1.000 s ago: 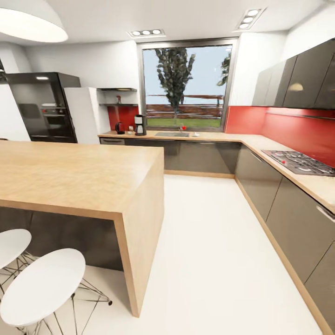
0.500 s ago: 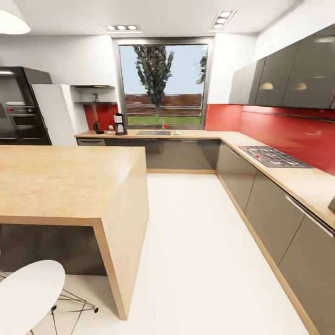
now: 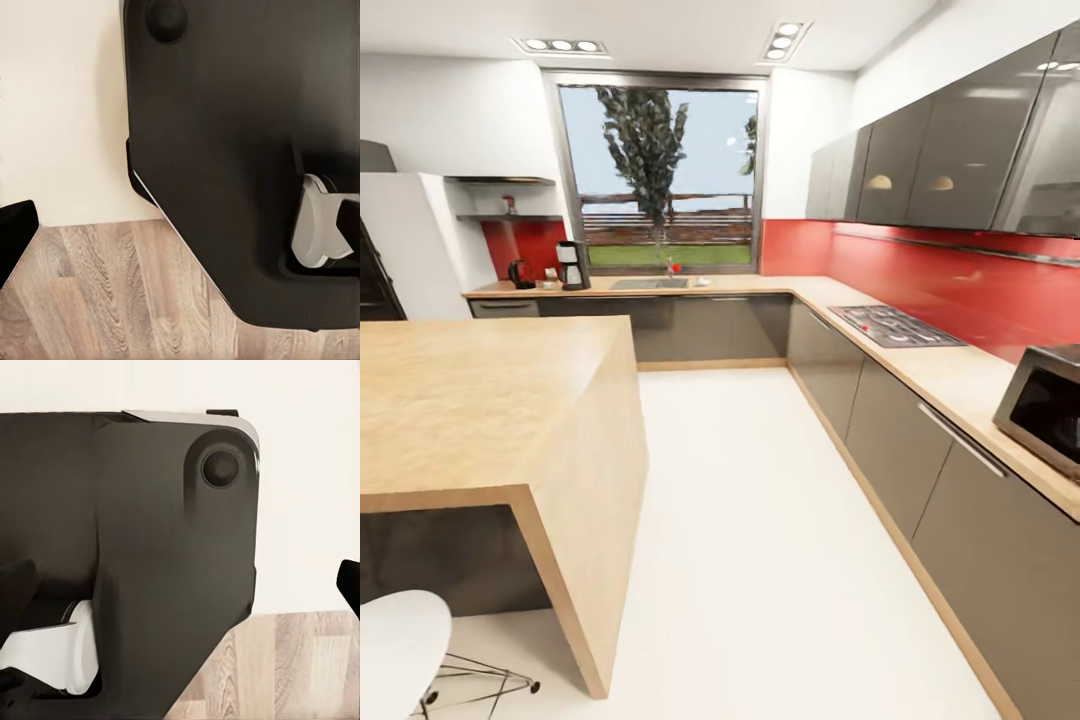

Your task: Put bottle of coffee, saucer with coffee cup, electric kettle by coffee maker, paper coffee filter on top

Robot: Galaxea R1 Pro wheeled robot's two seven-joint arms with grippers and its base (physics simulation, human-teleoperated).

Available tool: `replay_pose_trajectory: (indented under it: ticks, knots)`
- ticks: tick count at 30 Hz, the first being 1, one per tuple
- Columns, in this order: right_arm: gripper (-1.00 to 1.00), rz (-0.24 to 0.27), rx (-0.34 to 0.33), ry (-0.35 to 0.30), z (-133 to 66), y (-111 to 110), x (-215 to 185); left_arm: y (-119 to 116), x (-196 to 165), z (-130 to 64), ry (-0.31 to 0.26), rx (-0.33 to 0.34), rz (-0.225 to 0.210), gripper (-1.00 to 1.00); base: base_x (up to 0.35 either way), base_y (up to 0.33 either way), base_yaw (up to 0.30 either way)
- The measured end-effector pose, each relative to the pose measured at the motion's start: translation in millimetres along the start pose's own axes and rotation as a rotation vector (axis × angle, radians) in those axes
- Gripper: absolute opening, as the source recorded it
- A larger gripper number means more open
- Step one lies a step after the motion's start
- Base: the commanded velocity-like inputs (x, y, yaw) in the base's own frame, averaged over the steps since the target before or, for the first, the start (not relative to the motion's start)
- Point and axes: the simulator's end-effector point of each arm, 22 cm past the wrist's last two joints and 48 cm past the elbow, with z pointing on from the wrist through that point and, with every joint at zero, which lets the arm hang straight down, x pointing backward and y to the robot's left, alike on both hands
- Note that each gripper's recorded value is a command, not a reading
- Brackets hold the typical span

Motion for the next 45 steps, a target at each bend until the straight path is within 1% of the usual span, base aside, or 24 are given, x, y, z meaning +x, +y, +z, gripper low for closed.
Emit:
replay_pose_trajectory:
  ticks: [16,25,28,33,45]
  knots:
    - [1.00,0.000,0.000,0.016,-12.0,1,11,0,13,-11.4,0.015,0.000,0.000,1.00,0.000,0.000,-0.255]
    - [1.00,-0.006,0.000,0.017,-16.1,2,14,0,15,-15.1,0.014,-0.001,0.001,1.00,0.000,0.000,-0.028]
    - [1.00,-0.008,0.001,0.017,-16.1,1,14,1,9,-15.1,-0.011,-0.003,0.001,1.00,0.000,0.000,0.000]
    - [1.00,-0.009,0.001,0.017,-16.1,1,14,1,4,-15.2,-0.033,-0.003,0.001,1.00,0.000,0.000,0.000]
    - [1.00,-0.009,0.001,0.017,-16.1,1,14,1,4,-15.2,-0.035,-0.003,0.001,1.00,0.000,0.000,0.000]
